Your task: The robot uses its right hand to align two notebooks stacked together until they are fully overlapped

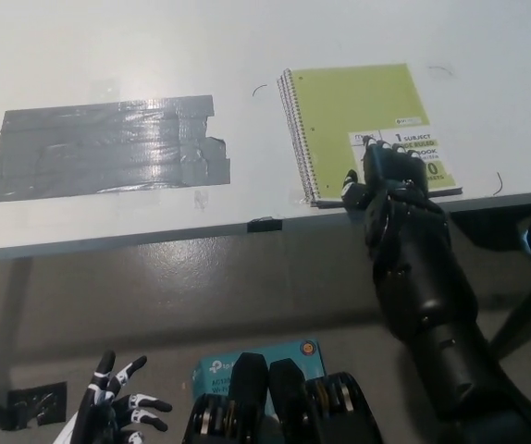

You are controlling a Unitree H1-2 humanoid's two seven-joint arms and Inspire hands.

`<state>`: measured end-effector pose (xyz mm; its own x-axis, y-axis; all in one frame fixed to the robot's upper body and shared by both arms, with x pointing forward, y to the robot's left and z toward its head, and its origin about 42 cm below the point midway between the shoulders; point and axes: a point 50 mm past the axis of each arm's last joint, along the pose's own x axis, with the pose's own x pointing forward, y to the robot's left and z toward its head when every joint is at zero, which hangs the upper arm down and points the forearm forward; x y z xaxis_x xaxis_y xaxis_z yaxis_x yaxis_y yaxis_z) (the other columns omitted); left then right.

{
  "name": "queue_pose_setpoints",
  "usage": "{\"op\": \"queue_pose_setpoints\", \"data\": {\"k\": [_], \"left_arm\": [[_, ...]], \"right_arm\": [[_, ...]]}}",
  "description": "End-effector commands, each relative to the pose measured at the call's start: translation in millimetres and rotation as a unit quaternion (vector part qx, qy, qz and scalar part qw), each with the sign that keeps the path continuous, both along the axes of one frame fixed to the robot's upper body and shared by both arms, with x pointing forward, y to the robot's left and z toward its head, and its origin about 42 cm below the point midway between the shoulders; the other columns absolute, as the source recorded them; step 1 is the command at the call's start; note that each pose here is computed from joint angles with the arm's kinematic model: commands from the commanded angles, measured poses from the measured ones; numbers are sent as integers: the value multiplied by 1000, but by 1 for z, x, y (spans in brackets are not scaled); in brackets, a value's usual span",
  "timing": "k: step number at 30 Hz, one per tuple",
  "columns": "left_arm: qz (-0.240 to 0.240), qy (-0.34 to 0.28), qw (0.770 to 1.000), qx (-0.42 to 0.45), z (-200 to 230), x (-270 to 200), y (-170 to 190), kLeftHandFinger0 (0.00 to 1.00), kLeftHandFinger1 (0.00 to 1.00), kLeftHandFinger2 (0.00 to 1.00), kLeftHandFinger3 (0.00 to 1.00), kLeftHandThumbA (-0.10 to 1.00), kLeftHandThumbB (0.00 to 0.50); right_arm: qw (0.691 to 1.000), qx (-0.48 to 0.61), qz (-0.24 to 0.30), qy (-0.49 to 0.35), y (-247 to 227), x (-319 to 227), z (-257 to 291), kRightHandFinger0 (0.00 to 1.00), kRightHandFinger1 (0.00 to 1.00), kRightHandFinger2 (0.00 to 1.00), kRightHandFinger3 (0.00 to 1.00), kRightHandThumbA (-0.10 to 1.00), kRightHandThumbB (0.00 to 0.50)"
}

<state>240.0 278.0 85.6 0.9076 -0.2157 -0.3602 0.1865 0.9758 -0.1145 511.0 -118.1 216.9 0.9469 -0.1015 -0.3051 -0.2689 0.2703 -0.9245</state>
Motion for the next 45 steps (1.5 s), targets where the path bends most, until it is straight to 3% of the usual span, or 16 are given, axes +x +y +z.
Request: {"op": "queue_pose_setpoints", "data": {"k": [1, 4, 5, 7, 12, 13, 19, 24, 27, 32, 38, 45], "left_arm": [[-12, -34, 999, 0, 13, 6, -2, 267, 420, 464, 1000, 1000, 500], [-14, -34, 999, 2, 13, 7, -3, 278, 431, 470, 1000, 1000, 500], [-15, -35, 999, 2, 13, 6, -4, 211, 405, 469, 1000, 1000, 500], [-15, -36, 999, 2, 14, 6, -5, 195, 401, 469, 1000, 1000, 500], [-15, -36, 999, 8, 15, 7, -3, 214, 398, 461, 1000, 1000, 500], [-13, -34, 999, 6, 15, 7, -3, 167, 386, 469, 1000, 1000, 500], [-21, -35, 999, 6, 13, 8, -5, 200, 414, 465, 1000, 1000, 500], [-18, -33, 999, 3, 14, 6, -6, 238, 425, 456, 1000, 1000, 500], [-19, -36, 999, 5, 14, 7, -6, 246, 430, 466, 1000, 1000, 500], [-17, -33, 999, 3, 15, 6, -7, 180, 412, 464, 1000, 1000, 500], [-21, -33, 999, 6, 15, 5, -7, 269, 454, 484, 1000, 1000, 500], [-19, -35, 999, 6, 14, 7, -7, 237, 427, 458, 1000, 1000, 500]], "right_arm": [[1000, 5, 14, 24, -6, 8, 7, 1000, 1000, 1000, 1000, 1000, 455], [1000, 2, 19, 23, -5, 8, 9, 1000, 1000, 1000, 1000, 1000, 460], [999, 5, 23, 21, -5, 7, 9, 1000, 1000, 1000, 1000, 1000, 470], [999, -4, 28, 20, -5, 7, 10, 1000, 1000, 1000, 1000, 1000, 475], [999, -13, 37, 23, -2, 10, 12, 1000, 1000, 1000, 1000, 1000, 468], [999, -11, 39, 24, -2, 10, 13, 1000, 1000, 1000, 1000, 1000, 470], [999, 0, 45, 27, 4, 5, 7, 1000, 1000, 1000, 1000, 1000, 453], [999, 1, 48, 23, 11, 5, 8, 1000, 1000, 1000, 1000, 1000, 478], [999, 1, 48, 21, 12, 7, 12, 1000, 1000, 1000, 1000, 1000, 467], [999, -2, 49, 21, 13, 8, 13, 1000, 1000, 1000, 1000, 1000, 435], [999, 5, 43, 25, 13, 6, 9, 1000, 1000, 1000, 1000, 1000, 447], [999, 3, 39, 23, 12, 6, 8, 1000, 1000, 1000, 1000, 1000, 438]]}}
